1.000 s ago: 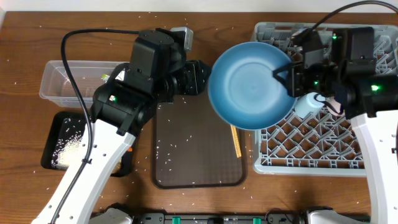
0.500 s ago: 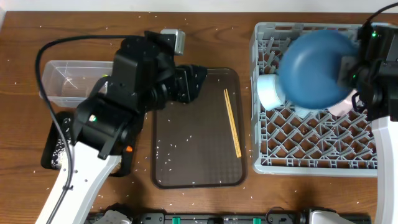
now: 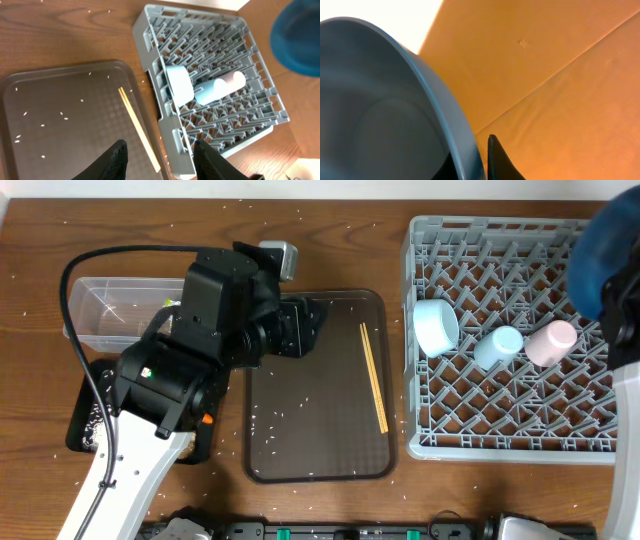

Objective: Sort waste into correct bins and load items into the dishwasher rack
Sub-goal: 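Carry the plate with right gripper over the dish rack, then lower the plate upright into the back of the rack with right gripper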

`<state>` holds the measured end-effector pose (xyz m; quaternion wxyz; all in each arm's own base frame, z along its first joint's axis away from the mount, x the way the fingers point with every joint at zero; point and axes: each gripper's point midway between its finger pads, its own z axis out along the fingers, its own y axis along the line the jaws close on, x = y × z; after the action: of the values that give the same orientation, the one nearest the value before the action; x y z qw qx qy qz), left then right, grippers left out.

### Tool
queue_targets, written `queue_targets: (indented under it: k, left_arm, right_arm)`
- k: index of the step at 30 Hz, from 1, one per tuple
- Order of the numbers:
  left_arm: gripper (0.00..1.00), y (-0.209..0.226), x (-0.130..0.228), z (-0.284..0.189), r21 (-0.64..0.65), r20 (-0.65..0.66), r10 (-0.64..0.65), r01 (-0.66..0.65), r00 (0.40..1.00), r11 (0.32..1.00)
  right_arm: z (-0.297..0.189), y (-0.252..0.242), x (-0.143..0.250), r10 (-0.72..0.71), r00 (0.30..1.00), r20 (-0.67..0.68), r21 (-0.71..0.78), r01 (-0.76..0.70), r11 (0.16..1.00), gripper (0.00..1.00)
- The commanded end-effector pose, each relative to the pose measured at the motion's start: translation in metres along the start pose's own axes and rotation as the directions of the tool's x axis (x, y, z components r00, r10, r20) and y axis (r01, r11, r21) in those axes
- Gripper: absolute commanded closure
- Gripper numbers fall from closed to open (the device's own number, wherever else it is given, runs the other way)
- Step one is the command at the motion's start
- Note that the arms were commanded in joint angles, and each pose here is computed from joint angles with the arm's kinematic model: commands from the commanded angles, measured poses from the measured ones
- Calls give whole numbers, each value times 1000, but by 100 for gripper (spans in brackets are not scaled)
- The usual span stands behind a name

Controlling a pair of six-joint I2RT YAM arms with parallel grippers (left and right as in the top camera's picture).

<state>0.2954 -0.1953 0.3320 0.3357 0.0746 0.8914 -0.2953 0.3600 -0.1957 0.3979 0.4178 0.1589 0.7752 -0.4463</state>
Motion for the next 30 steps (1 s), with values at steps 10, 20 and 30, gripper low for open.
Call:
queue_targets:
  k: [10, 20, 30]
  left_arm:
    - [56, -2, 4, -7, 1, -23, 42, -42, 999, 999]
    - [56, -1, 8, -7, -4, -36, 37, -38, 999, 999]
    - [56, 2, 10, -2, -11, -53, 32, -33, 998, 999]
  right_arm:
    - [76, 18, 30, -304, 940, -153, 83, 319, 944, 99]
    - [127, 78, 33, -486, 863, -141, 81, 499, 863, 99]
    - [130, 147, 41, -691, 718, -83, -16, 693, 721, 94]
